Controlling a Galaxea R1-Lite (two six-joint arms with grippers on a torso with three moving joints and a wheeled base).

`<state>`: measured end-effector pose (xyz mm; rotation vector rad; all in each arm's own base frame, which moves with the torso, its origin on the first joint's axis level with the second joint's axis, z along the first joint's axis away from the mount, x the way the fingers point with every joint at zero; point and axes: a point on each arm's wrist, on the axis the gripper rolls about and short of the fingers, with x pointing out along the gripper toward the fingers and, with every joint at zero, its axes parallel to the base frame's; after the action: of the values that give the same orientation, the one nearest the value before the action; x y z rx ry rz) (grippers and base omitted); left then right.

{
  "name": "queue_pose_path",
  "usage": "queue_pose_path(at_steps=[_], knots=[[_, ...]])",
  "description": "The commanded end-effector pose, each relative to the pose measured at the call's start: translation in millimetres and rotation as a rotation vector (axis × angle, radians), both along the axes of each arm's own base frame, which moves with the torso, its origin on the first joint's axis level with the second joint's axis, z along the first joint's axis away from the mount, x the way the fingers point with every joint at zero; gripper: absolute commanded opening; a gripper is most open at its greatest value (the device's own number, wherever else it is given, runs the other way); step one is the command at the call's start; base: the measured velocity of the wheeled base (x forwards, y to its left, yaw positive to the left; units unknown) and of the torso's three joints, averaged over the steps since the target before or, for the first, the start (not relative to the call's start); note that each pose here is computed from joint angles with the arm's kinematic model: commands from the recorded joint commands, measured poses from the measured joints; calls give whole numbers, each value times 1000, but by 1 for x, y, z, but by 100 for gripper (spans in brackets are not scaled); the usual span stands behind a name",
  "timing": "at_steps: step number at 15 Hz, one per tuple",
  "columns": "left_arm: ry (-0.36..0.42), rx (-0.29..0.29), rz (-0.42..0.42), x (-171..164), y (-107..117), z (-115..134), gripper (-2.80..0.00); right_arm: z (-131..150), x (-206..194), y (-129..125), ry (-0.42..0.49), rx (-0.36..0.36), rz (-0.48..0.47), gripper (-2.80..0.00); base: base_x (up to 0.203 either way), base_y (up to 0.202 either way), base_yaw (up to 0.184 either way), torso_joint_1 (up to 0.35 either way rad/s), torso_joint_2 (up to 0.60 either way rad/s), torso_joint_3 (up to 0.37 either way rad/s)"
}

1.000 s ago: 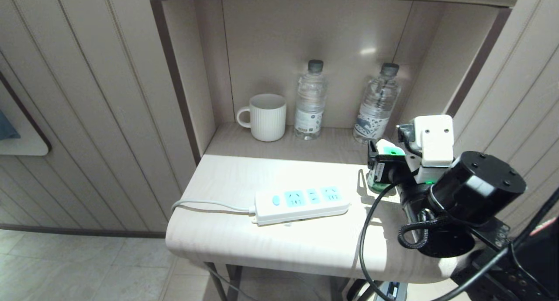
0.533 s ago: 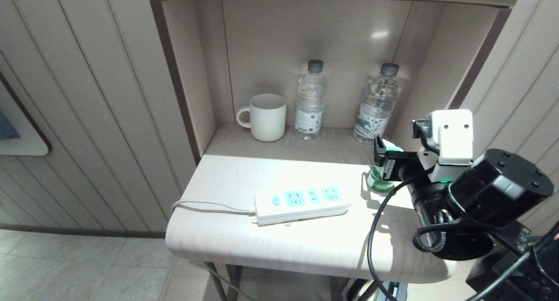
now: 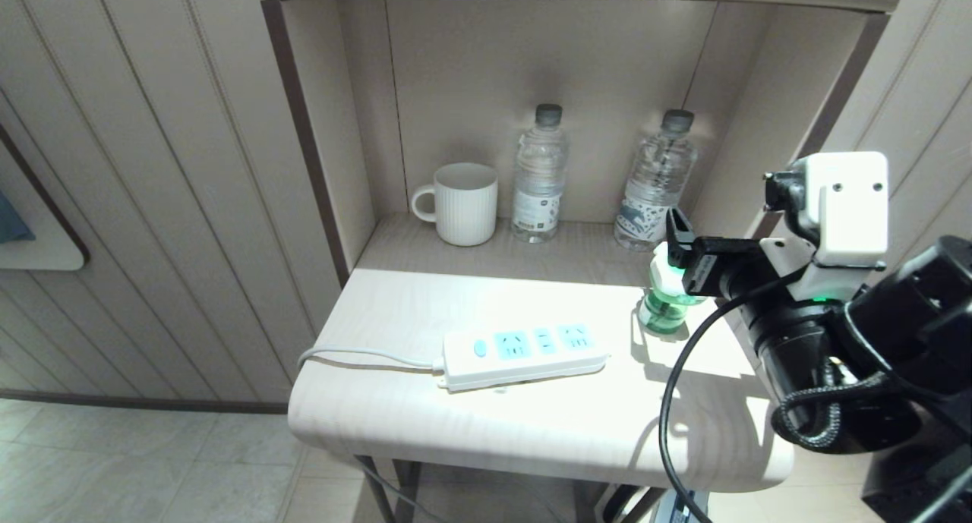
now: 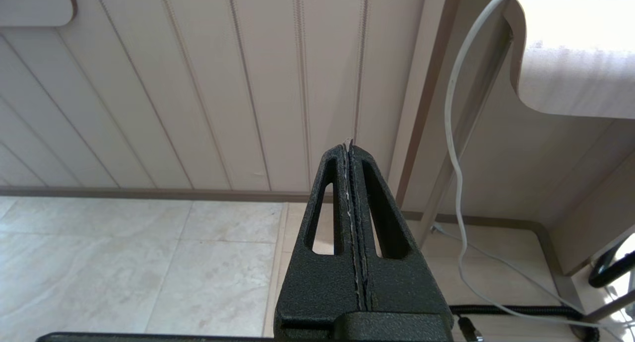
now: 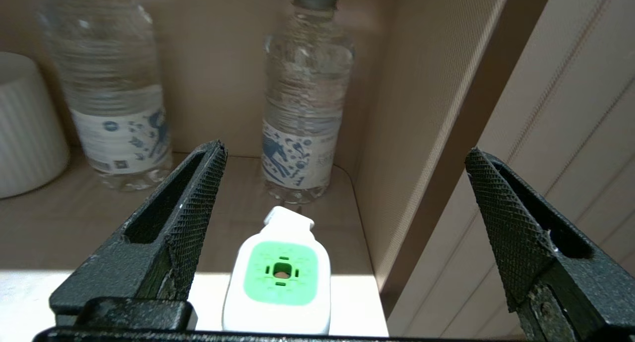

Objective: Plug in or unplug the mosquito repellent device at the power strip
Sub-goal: Pick up the mosquito repellent liquid

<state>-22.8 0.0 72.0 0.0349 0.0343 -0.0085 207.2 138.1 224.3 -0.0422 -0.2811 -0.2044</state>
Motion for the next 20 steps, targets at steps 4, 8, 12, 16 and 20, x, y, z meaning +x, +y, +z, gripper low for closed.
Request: queue_pose_path(at_steps=[4, 8, 12, 16, 20], knots=[[0, 0, 0, 0, 0, 0, -280, 39, -34, -22, -8, 19, -7, -280, 0, 0, 0, 0, 0, 0], [0, 0, 0, 0, 0, 0, -280, 58, -64, -48, 85, -51, -25, -280, 0, 0, 0, 0, 0, 0], [1, 0, 0, 0, 0, 0, -280, 69, -105, -84, 139, -65, -84, -280, 0, 0, 0, 0, 0, 0], [1, 0, 0, 0, 0, 0, -280, 62, -126, -129, 155, 1, -441, -280, 0, 0, 0, 0, 0, 0], [-1, 0, 0, 0, 0, 0, -280, 21, -179, -154, 127, 41, -686, -280, 0, 0, 0, 0, 0, 0]])
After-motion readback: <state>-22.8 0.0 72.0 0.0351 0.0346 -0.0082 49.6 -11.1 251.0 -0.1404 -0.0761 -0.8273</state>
